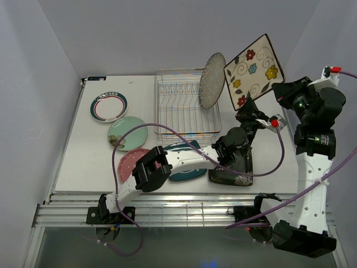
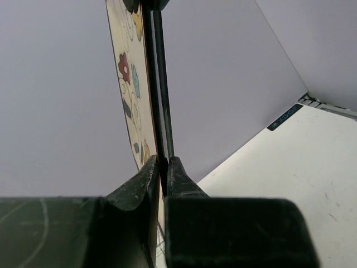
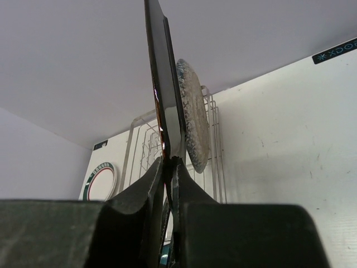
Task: Load the plates into the dish rack
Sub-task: Insert the plate into the dish rack.
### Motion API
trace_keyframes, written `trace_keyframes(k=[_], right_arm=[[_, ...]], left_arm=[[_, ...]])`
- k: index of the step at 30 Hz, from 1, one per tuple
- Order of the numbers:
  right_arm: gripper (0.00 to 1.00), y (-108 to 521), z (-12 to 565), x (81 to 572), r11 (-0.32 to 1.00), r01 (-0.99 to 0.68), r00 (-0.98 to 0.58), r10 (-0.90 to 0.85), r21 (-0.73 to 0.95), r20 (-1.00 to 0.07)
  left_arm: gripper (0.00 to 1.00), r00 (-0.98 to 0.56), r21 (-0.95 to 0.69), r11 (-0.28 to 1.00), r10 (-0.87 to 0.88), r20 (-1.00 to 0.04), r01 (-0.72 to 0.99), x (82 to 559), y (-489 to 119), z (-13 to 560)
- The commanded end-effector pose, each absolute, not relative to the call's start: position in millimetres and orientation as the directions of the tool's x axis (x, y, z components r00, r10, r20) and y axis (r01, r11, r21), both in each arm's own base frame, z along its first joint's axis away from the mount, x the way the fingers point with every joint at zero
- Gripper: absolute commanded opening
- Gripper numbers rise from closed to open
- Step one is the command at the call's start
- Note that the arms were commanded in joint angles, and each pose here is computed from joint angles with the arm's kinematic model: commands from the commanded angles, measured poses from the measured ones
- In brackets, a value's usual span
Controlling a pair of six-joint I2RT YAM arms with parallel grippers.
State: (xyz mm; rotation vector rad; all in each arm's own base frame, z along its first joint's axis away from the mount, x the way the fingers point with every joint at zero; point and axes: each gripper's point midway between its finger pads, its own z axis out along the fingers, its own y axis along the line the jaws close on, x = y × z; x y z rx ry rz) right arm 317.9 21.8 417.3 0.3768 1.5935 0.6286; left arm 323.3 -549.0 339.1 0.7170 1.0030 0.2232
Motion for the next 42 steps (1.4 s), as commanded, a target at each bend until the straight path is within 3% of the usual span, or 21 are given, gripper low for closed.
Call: trace_keyframes(k=[1,6,21,42], right_arm=[[0.08,77,517,283,0.744,-0.466,0.007,0.545,0.480,-0.838],[0.08,121,517,296,0.720,-0.506,-0.049,0.526,0.475,-0.849],[0.08,161,530,319,0.773,-0.442,0.033,0.521,0.455,-0.853],[0.08,215,493,360,0.874,-0.303,0.153,0.439,0.381,-0.886]], left_arm=[[0.00,0.611,0.662,0.736,0.460,-0.644,0.143,314,-546,385],[0.00,0.611,0.657,0.743,0.463,-0.643,0.128,315,-542,388],[0.00,0.583,0.605,0.784,0.426,-0.691,0.143,336,-490,407],[0.00,0.466,0.509,0.809,0.344,-0.815,0.293,394,-422,343]])
